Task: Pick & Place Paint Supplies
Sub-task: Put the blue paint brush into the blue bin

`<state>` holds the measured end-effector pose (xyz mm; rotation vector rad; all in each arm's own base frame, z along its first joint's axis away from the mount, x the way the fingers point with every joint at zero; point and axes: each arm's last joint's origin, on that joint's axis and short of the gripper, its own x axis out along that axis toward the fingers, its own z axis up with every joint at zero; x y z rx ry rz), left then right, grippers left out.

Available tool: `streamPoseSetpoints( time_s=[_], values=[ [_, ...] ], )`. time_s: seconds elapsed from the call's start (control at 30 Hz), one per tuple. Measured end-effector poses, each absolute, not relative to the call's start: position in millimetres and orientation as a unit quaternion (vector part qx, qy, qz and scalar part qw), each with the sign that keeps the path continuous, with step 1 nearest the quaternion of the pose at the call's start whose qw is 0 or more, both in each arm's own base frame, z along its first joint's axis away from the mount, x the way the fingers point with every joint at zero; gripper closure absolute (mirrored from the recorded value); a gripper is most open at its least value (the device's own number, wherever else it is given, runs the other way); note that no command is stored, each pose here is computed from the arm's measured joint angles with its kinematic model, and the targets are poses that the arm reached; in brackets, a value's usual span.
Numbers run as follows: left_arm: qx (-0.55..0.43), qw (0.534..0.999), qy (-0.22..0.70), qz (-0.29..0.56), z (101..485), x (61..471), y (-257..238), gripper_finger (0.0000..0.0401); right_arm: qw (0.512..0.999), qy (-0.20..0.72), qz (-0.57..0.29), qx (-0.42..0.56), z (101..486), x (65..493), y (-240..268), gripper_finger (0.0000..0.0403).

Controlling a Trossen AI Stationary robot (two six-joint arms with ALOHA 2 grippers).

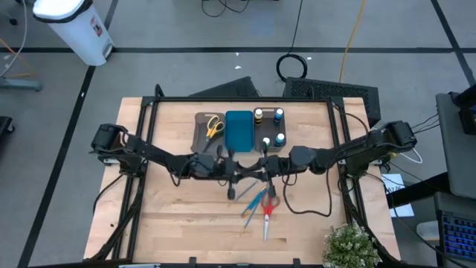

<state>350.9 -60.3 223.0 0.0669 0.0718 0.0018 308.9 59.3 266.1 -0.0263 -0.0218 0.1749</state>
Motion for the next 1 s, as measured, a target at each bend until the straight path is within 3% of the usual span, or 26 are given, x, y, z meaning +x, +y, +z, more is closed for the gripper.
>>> streamPoseSetpoints(
  time_s=[0.37,0.67,1.0],
  values=[
    [-0.009,0.979,0.065,0.195,242.5,336.2,-23.8,0.0392,0.988,0.122,0.091,0.003,290.1,251.0,60.0,0.0311],
    [-0.138,0.948,0.139,0.251,218.6,331.4,60.4,0.0392,0.992,0.064,0.109,0.002,287.9,228.6,63.4,0.0317],
    [-0.202,0.933,0.159,0.254,209.9,327.5,79.4,0.0386,0.994,0.015,0.105,-0.039,276.8,222.8,59.3,0.0325]
  ],
)
